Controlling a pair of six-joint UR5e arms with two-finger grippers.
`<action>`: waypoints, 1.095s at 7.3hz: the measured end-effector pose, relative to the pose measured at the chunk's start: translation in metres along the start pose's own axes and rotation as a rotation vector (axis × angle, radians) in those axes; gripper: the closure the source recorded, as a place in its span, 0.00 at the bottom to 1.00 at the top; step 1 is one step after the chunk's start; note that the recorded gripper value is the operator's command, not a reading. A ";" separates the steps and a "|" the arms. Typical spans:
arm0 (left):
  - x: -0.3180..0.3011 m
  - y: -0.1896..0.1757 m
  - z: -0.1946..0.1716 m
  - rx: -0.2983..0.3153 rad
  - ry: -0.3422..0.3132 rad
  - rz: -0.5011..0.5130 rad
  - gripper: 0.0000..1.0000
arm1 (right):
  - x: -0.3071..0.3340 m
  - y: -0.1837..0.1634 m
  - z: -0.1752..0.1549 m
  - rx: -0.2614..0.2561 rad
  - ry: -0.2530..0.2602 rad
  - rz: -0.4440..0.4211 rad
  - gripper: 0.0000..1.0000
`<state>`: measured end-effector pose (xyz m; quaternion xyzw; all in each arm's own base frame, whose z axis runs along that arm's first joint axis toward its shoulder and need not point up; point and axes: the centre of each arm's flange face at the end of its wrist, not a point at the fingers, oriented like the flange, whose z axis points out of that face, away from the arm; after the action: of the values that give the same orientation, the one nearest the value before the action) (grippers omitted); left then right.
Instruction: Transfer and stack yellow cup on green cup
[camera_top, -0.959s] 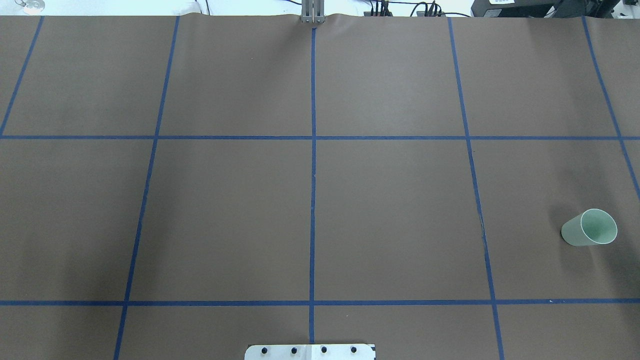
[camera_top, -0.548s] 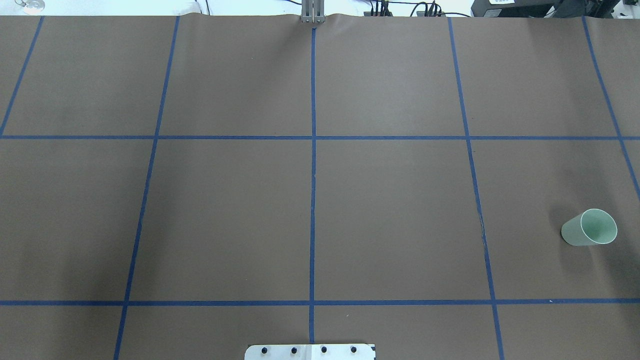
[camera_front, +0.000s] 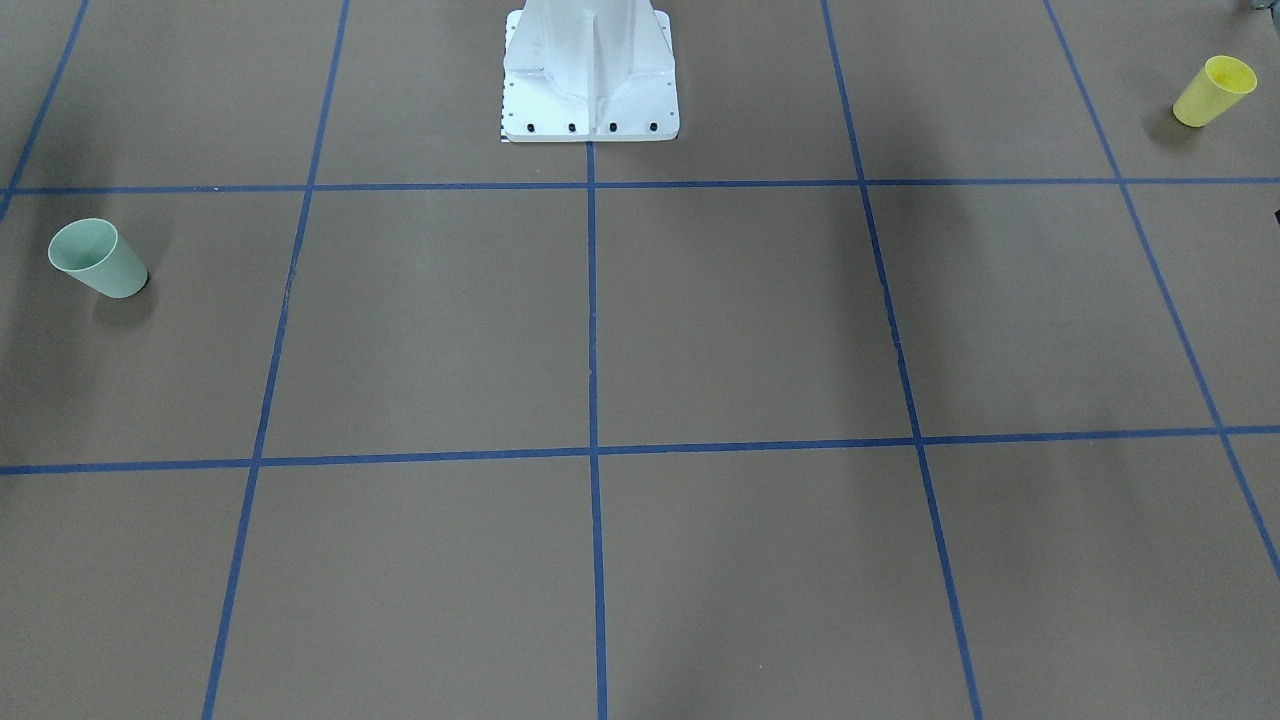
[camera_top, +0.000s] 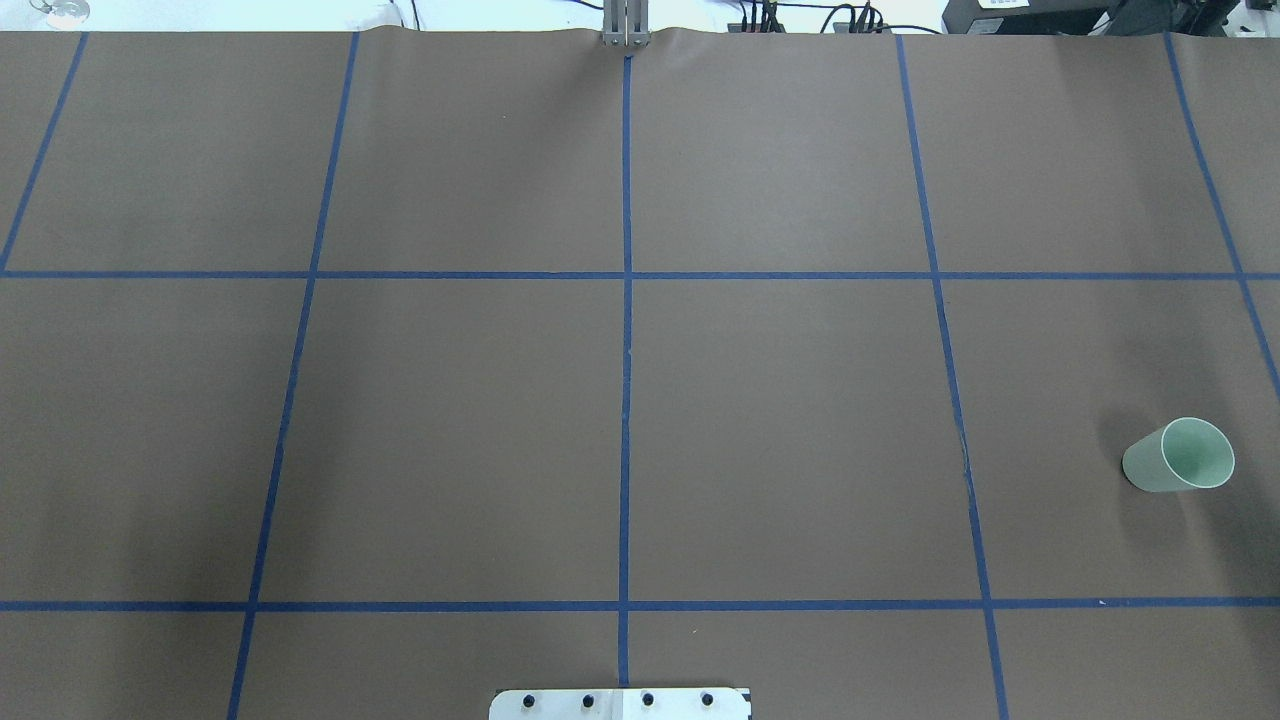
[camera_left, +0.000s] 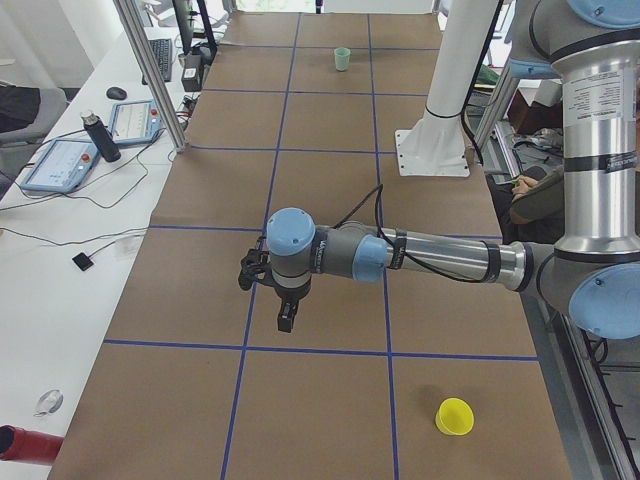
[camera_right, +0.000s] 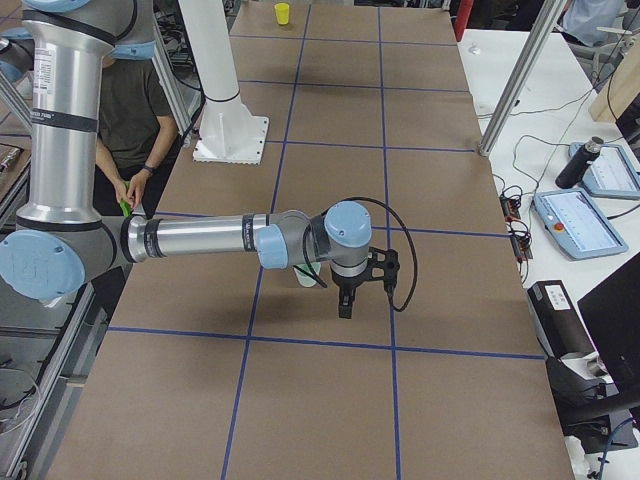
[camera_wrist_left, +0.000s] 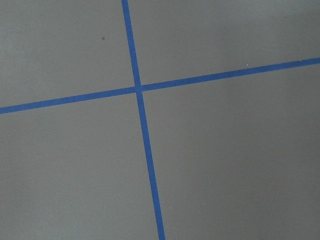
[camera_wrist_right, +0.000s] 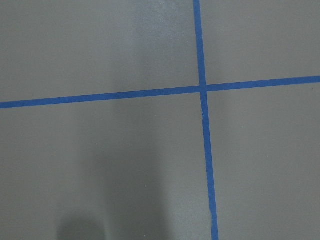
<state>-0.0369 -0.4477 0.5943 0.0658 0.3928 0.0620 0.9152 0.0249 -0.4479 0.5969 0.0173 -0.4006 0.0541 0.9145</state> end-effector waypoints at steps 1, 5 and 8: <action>0.000 0.001 0.000 0.000 0.001 0.000 0.00 | 0.000 0.000 0.000 -0.001 0.000 0.001 0.00; 0.002 0.002 -0.001 0.004 0.001 0.005 0.00 | 0.001 0.000 0.001 -0.001 0.000 0.002 0.00; 0.000 0.002 0.001 -0.004 0.005 -0.002 0.00 | 0.000 0.000 0.001 0.006 -0.002 -0.007 0.00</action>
<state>-0.0362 -0.4455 0.5951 0.0635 0.3948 0.0622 0.9144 0.0248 -0.4478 0.5976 0.0215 -0.4012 0.0524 0.9143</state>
